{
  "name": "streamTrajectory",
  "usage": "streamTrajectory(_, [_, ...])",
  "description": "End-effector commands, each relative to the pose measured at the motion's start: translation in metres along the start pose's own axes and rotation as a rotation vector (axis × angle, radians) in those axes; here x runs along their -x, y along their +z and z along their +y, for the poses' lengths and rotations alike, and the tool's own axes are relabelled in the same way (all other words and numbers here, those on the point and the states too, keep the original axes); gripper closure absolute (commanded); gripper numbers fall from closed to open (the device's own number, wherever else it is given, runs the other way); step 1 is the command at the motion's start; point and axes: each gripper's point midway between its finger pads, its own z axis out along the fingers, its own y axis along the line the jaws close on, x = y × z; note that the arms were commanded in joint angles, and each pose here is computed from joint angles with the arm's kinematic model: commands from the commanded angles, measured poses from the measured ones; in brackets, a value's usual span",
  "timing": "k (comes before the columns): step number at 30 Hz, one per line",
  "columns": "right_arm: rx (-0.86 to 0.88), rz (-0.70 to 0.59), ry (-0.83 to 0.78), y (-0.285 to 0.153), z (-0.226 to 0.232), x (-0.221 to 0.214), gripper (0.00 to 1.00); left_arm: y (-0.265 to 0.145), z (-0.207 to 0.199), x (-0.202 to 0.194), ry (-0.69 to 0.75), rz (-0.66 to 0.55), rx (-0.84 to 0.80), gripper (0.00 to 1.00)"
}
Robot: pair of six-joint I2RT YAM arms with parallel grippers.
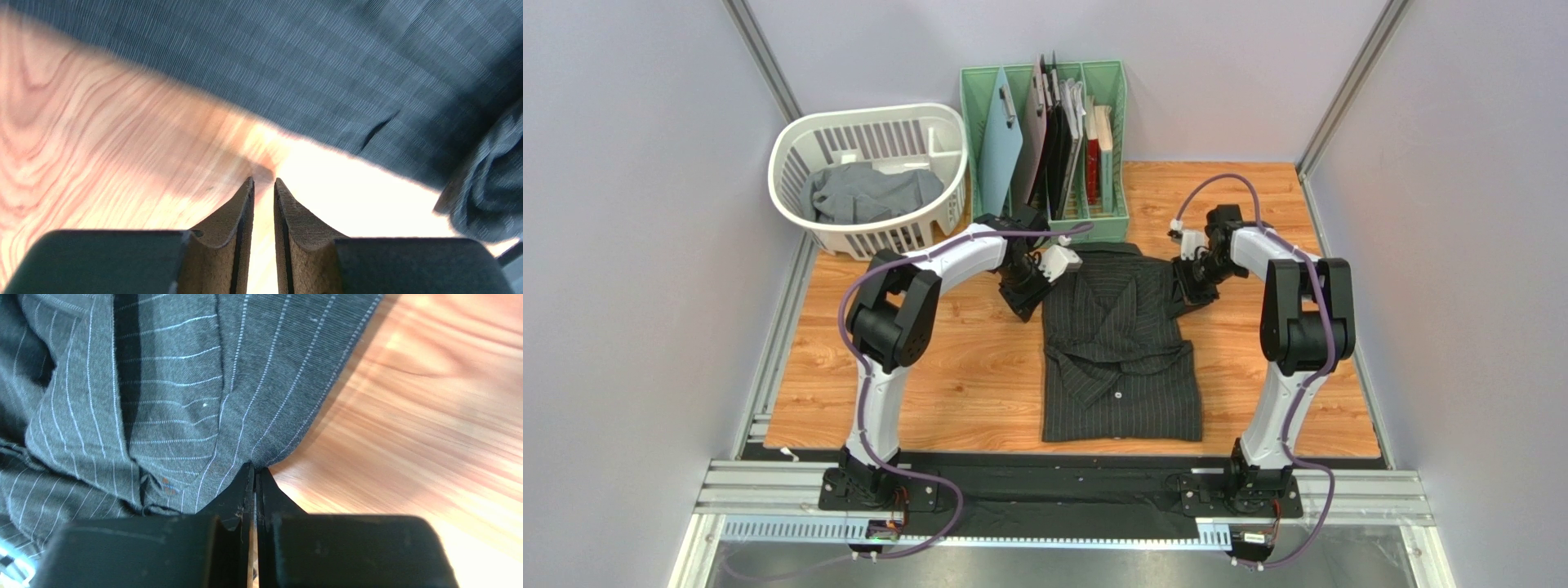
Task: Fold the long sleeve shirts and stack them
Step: Fold the shirt
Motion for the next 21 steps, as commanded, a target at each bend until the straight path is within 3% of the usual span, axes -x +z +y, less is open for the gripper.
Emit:
streamTrajectory(1, [-0.089, -0.133, -0.026, -0.034, -0.017, 0.037, 0.87, -0.034, -0.003, 0.013, 0.01, -0.108, -0.042, 0.75])
streamTrajectory(3, [-0.07, -0.131, -0.06, -0.044, -0.01, 0.038, 0.72, -0.055, -0.018, 0.024, 0.043, -0.199, -0.091, 0.7])
streamTrajectory(4, [-0.061, -0.106, -0.058, -0.049, -0.007, 0.029, 0.68, -0.056, -0.026, 0.019, 0.053, -0.209, -0.12, 0.62])
streamTrajectory(9, [0.035, -0.095, -0.171, -0.081, 0.009, -0.01, 0.51, -0.096, -0.068, 0.025, 0.18, -0.401, -0.209, 0.4])
streamTrajectory(10, [0.054, -0.085, -0.225, -0.089, 0.014, -0.022, 0.44, -0.094, -0.073, 0.019, 0.185, -0.401, -0.218, 0.39])
streamTrajectory(11, [0.077, -0.067, -0.236, -0.089, 0.016, -0.034, 0.41, -0.095, -0.078, 0.021, 0.211, -0.415, -0.211, 0.3])
streamTrajectory(12, [0.084, -0.048, -0.268, -0.092, 0.016, -0.043, 0.39, -0.102, -0.083, 0.023, 0.243, -0.435, -0.204, 0.29])
streamTrajectory(16, [0.091, 0.04, -0.395, -0.087, 0.014, -0.082, 0.4, -0.092, -0.106, 0.016, 0.415, -0.435, -0.161, 0.26])
streamTrajectory(21, [0.086, 0.073, -0.356, -0.073, 0.008, -0.094, 0.48, -0.065, -0.119, 0.025, 0.527, -0.386, -0.089, 0.33])
